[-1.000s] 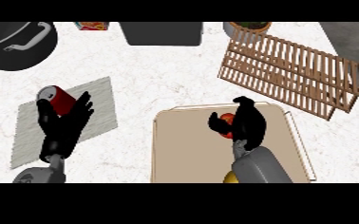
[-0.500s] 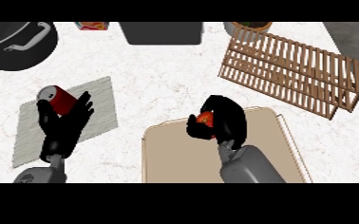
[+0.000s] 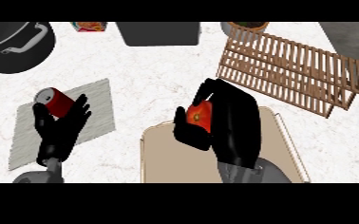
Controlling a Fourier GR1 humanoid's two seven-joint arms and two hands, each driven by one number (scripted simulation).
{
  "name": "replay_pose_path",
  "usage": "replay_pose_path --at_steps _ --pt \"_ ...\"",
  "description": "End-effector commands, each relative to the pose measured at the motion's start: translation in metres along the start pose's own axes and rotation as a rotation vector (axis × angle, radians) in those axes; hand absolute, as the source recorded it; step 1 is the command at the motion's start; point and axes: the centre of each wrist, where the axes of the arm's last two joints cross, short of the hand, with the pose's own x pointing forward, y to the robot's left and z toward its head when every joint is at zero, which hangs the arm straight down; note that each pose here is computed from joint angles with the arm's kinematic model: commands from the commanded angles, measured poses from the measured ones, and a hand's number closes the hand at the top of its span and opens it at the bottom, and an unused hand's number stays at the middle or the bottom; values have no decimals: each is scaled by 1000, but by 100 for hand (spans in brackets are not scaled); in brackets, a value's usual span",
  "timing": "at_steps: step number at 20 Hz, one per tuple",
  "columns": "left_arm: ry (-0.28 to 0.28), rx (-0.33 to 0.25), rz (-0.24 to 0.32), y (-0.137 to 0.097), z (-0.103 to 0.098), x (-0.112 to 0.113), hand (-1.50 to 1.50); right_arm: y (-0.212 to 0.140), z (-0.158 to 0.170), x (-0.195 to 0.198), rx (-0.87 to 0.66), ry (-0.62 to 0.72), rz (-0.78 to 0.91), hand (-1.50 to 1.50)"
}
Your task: Pick the tomato from the tray and place it in the tiered shelf
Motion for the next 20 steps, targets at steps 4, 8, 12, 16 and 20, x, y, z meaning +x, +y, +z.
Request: replay_pose_path --at_steps 4,8,12,16,20 --pt "32 -3 0 11 3 -2 0 -85 13 37 -209 99 -4 150" --pt "37 -11 1 15 0 7 0 -108 4 42 -258 121 6 150" --pt "40 14 28 -11 -1 -15 0 -141 -6 39 -292 133 -22 150" --pt "43 1 -6 3 2 -4 0 -178 -36 38 -337 156 -57 150" --pt "23 -8 -5 -1 0 2 0 -207 -62 38 -368 189 -48 150"
